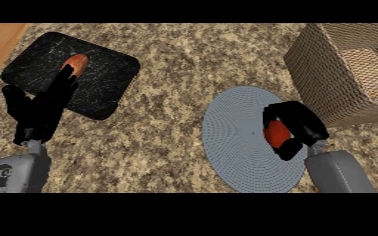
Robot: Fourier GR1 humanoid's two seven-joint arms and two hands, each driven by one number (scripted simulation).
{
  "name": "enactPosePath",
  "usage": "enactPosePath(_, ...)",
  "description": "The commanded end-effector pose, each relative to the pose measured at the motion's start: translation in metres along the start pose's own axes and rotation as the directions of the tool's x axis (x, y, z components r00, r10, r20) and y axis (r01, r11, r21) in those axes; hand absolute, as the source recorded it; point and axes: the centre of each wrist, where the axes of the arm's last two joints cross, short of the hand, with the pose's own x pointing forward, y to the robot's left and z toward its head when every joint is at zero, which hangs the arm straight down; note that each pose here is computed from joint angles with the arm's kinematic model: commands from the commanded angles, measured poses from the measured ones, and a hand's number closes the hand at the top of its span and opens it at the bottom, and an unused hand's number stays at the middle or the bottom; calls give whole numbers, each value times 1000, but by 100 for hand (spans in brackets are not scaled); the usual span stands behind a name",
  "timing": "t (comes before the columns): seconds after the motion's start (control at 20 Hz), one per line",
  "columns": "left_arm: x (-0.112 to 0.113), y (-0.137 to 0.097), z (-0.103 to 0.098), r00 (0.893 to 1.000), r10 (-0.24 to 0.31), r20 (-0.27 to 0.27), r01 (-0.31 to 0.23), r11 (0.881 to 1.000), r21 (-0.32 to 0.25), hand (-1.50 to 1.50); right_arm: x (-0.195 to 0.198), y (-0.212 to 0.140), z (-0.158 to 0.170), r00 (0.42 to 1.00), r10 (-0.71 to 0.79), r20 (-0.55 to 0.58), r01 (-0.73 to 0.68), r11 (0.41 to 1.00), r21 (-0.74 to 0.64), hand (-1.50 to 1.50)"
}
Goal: Pick the bell pepper from the placemat and place it in the basket
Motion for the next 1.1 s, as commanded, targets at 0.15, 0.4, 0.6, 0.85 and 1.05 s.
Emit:
enactPosePath(0.15, -5, 9, 5, 1000, 5, -30, -4, 999, 41, 0, 20, 42, 91, 978, -40, 203, 7, 987, 161, 150)
enactPosePath(0.4, -22, 14, 16, 999, 9, -32, -7, 998, 67, 0, 36, 66, 169, 947, -114, 299, 44, 972, 233, 150)
enactPosePath(0.6, -13, 18, 10, 999, 13, -37, -11, 998, 61, 0, 51, 53, 204, 859, -351, 374, 301, 935, 187, 150)
enactPosePath(0.85, -13, 23, 9, 999, 11, -32, -9, 997, 73, 0, 83, 19, 242, 743, -407, 532, 454, 890, 48, 150)
enactPosePath(1.05, 0, 8, 8, 1000, 12, -13, -11, 999, 39, 0, 93, -22, 272, 770, -380, 513, 478, 876, -69, 150)
